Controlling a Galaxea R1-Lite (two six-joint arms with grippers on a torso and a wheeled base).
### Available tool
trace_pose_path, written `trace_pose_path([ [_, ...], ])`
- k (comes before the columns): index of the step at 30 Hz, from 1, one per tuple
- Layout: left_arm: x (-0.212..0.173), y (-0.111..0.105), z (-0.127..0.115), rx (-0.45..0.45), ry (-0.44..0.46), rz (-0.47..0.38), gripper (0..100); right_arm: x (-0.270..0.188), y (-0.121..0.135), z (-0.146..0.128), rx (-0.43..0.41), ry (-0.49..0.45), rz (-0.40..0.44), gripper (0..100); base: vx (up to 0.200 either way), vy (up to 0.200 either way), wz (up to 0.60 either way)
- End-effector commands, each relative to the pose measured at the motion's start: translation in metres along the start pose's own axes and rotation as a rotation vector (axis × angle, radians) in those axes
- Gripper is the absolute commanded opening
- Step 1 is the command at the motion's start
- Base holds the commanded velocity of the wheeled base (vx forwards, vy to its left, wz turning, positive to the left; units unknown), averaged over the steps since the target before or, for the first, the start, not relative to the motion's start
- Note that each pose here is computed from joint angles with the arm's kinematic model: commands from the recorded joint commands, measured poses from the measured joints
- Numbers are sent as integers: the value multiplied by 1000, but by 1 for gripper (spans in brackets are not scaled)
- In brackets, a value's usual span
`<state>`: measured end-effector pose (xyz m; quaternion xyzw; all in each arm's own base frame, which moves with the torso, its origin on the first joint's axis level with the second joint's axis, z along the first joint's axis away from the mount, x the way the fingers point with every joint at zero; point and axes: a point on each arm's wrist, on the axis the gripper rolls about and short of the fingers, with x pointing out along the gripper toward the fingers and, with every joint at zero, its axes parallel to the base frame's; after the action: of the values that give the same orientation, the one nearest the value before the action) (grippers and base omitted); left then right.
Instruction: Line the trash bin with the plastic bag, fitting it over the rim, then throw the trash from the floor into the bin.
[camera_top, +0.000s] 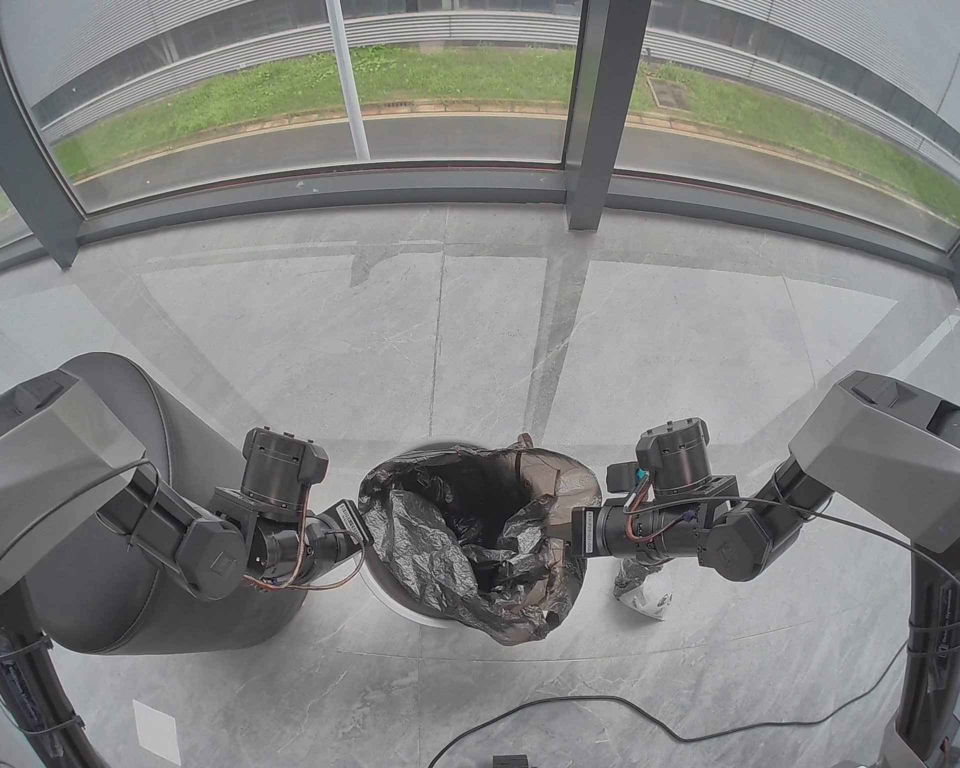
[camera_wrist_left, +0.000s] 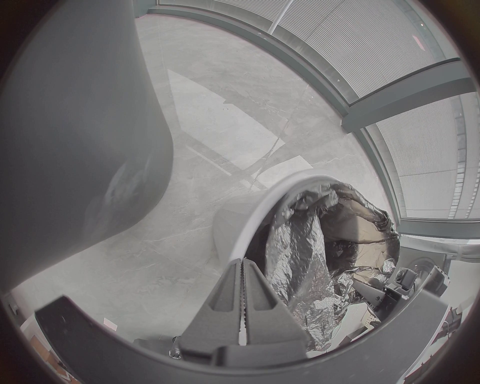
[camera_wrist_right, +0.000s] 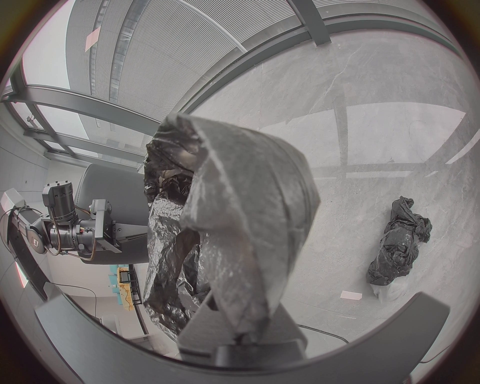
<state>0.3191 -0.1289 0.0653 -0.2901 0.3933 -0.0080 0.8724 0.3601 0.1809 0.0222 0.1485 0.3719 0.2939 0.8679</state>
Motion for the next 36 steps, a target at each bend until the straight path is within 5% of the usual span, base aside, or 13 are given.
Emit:
trace_pose_path([
  [1, -12, -3, 5, -3, -15, -9, 0, 0, -1, -3, 2, 8, -7, 0, 0, 0, 0],
  [23, -23, -8, 8, -5, -39, -35, 0, -15, 16, -3, -54, 2, 12, 0, 0, 0, 0],
  [36, -72, -39, 14, 23, -107, -192, 0, -8, 20, -5, -74, -32, 1, 0, 0, 0, 0],
])
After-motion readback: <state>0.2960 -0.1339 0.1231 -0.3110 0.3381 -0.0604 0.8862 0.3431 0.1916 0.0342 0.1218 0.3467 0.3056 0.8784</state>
